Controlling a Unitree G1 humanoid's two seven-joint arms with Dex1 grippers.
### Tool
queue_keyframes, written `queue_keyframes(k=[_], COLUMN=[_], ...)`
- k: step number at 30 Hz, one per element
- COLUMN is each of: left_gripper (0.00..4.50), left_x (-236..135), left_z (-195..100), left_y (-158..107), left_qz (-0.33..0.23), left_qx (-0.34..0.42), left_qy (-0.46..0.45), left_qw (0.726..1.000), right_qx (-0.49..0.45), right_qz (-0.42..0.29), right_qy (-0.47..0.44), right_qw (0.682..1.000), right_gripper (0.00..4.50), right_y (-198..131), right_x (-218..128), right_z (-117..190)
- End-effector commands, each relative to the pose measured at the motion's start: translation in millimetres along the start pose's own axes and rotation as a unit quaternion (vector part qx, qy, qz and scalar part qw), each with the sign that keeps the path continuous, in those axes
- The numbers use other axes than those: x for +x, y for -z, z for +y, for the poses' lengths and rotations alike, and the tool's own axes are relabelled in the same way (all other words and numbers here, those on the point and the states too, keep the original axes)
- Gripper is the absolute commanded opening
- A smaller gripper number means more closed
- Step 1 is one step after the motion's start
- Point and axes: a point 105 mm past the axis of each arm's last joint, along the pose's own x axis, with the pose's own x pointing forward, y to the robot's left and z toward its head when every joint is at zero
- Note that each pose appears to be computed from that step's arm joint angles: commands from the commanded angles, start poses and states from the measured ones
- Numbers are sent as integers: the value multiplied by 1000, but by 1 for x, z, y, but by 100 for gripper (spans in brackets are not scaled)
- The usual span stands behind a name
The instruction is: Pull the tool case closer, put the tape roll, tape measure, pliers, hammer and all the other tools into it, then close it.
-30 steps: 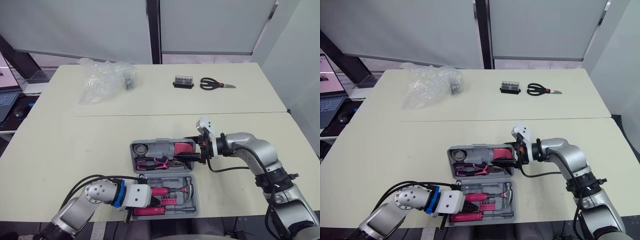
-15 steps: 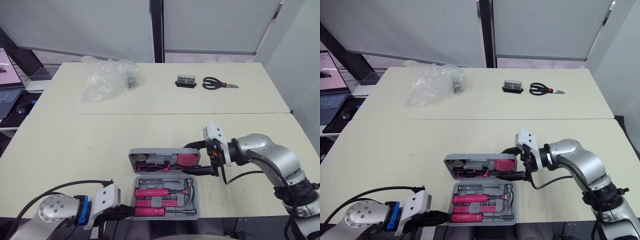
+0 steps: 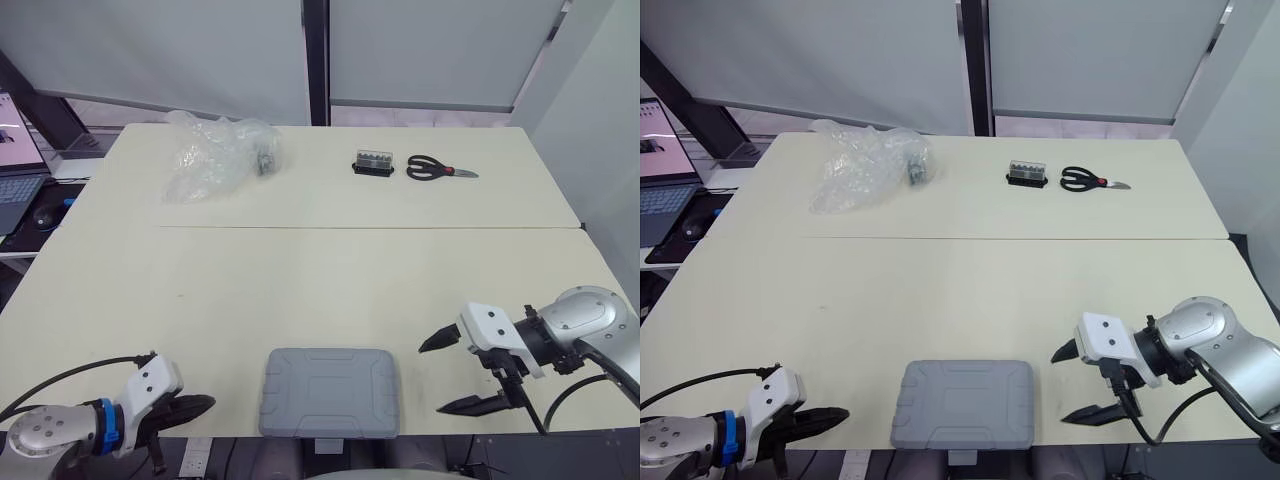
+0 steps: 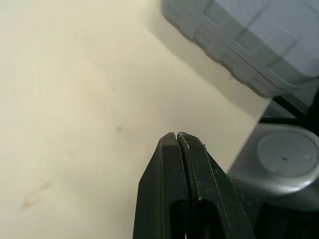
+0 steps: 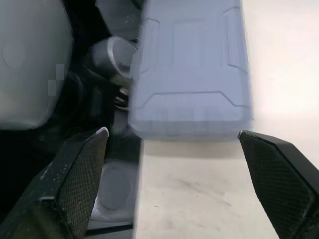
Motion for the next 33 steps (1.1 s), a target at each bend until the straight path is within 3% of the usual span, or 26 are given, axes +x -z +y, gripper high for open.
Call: queue_keyframes(k=[1,4,8,19,33], left_gripper=[0,0,0,0,0], left_x=[11,27,42,64,67], left_z=[-9,-20,-28,-44,-37], left_y=[-11,-15,-12,-27,-34], left_qz=[-12,-9,3,-14,-22], left_qx=[13,28,47,57,63], left_qy=[13,31,45,67,59], left_qw=[1000,999,998,996,996], right_qx=[-43,-78,-91,-96,-93], right_qz=[34,78,100,52,48], right_qy=[43,61,58,33,36], right_qw=[998,992,989,994,994], right_gripper=[446,387,257,8,3], right_y=[17,36,48,24,19], right_x=[10,27,43,77,76], right_z=[-15,-21,-19,-6,-10])
